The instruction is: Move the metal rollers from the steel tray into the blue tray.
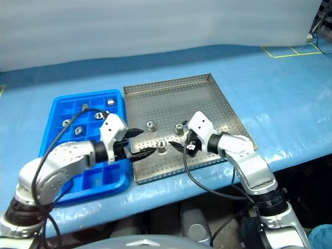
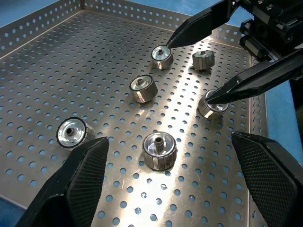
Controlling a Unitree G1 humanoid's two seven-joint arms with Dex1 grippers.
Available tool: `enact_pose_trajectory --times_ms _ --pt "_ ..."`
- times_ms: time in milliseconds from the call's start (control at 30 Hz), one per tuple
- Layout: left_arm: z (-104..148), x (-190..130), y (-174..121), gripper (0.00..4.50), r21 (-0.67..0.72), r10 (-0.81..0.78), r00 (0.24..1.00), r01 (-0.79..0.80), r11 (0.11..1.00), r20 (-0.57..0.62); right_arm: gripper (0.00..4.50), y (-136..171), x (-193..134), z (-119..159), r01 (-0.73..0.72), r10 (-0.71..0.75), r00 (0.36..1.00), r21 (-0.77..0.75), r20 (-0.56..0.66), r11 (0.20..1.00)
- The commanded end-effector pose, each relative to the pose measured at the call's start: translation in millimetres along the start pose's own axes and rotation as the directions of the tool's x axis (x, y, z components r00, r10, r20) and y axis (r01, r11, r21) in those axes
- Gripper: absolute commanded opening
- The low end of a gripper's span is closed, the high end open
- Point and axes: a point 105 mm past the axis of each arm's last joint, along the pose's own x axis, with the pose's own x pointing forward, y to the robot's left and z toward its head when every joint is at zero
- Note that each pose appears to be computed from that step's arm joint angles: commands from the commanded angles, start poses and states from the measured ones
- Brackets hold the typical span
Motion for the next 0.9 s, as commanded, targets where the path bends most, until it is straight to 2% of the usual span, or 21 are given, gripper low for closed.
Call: enact_pose_trajectory --times_ms 33,333,633,900 --pt "5 13 -3 4.48 0.025 -0.025 1.000 0.025 0.999 0.001 4.50 -6 -8 14 0.066 -0.065 0.996 -0.027 0.056 0.997" --pt "-22 26 17 4.48 0.087 0.065 0.987 -0.052 0.995 -0.148 4.50 -9 -16 13 0.126 -0.125 0.990 -0.022 0.065 0.992" --pt "-18 17 28 4.48 0.067 0.110 0.988 -0.104 0.992 -0.108 4.50 -11 -12 1 0.128 -0.128 0.991 0.004 0.025 0.992" --pt "-21 26 20 4.48 0.050 0.085 0.991 -0.080 0.996 -0.107 4.50 -12 -7 0 0.111 -0.111 0.994 0.007 0.021 0.994"
